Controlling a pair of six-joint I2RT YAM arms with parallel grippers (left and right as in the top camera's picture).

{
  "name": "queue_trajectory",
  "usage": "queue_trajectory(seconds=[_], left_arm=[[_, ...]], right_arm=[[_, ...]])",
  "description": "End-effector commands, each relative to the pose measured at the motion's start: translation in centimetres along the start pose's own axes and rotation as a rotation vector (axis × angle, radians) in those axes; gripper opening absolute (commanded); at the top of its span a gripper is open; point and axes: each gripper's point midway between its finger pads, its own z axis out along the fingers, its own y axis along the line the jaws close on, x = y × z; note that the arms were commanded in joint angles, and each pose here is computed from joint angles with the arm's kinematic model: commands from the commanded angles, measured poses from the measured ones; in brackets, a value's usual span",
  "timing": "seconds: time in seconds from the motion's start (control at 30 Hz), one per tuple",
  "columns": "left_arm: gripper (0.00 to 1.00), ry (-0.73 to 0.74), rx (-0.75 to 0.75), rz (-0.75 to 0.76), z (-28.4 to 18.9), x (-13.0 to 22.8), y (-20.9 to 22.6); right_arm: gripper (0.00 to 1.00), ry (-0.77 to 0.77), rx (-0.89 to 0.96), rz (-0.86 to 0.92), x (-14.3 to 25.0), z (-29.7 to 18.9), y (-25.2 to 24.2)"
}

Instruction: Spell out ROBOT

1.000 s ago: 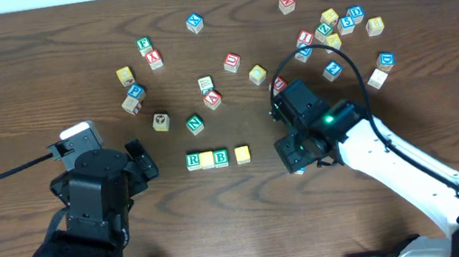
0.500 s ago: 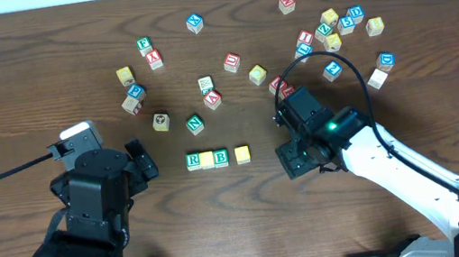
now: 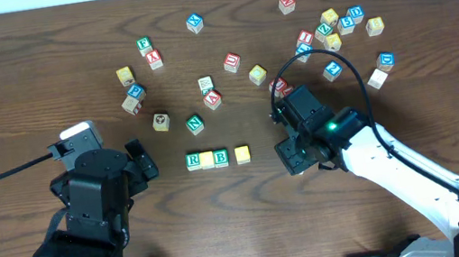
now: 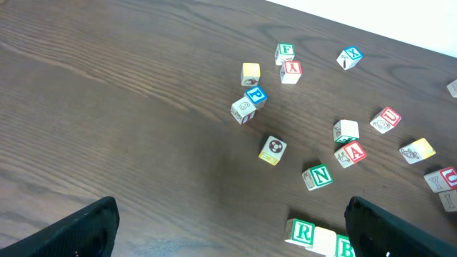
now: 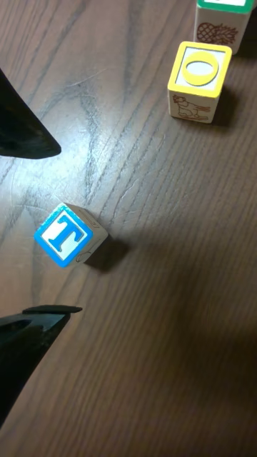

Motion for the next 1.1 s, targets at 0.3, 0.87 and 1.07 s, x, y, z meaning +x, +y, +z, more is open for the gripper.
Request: queue_trajectory(seconds=[0.3,0.87,1.07], left_arm=[[0.99,-0.025,-0.006,0.001,-0.5,-0.9,0.2],[0.99,-0.025,-0.006,0.001,-0.5,-0.9,0.2],[0.99,-0.025,-0.006,0.002,-0.5,-0.9,0.2]], right_arm=[[0.61,0.008,0.012,-0.113,3.0,3.3,-0.6],[0.60,-0.051,-0.007,-0.114,2.3,4.1,-0.2],[0.56,-0.051,-0.007,-0.114,2.3,4.1,-0.2]])
